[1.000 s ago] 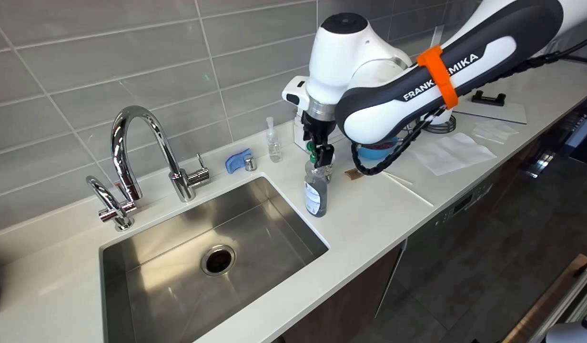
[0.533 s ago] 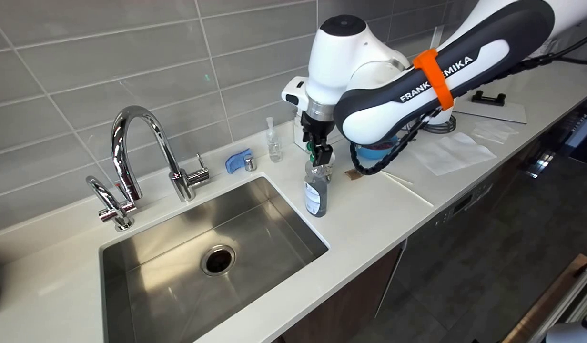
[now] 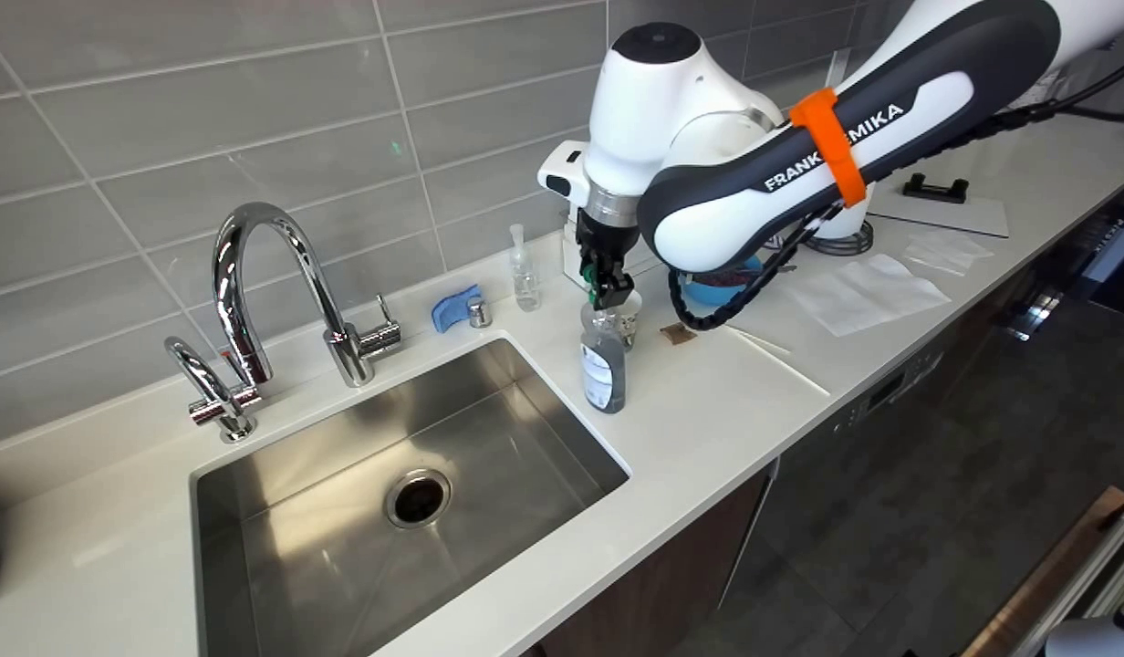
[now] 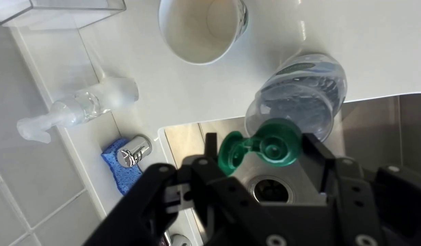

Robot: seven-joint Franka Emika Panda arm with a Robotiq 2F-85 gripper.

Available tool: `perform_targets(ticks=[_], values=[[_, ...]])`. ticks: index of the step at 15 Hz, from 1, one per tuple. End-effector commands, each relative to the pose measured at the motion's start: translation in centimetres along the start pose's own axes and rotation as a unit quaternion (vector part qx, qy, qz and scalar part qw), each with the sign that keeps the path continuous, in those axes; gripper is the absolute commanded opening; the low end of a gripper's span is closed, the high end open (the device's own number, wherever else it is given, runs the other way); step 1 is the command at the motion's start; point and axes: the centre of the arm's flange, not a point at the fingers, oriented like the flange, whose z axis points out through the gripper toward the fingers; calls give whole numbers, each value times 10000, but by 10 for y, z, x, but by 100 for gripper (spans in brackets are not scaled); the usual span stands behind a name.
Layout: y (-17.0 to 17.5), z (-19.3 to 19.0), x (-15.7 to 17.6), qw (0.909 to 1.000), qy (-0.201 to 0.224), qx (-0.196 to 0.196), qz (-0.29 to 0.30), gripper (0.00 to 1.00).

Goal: Close the lid on the bottle

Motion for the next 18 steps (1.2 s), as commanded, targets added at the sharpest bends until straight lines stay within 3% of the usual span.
perform_targets(ticks=[1,13,18], values=[[1,0,1,9999,-48,-100,-90,59],[-4,-13,2,9997,-118,-192,-69,37],[-5,-15,2,9998,-117,-152,-32,40]])
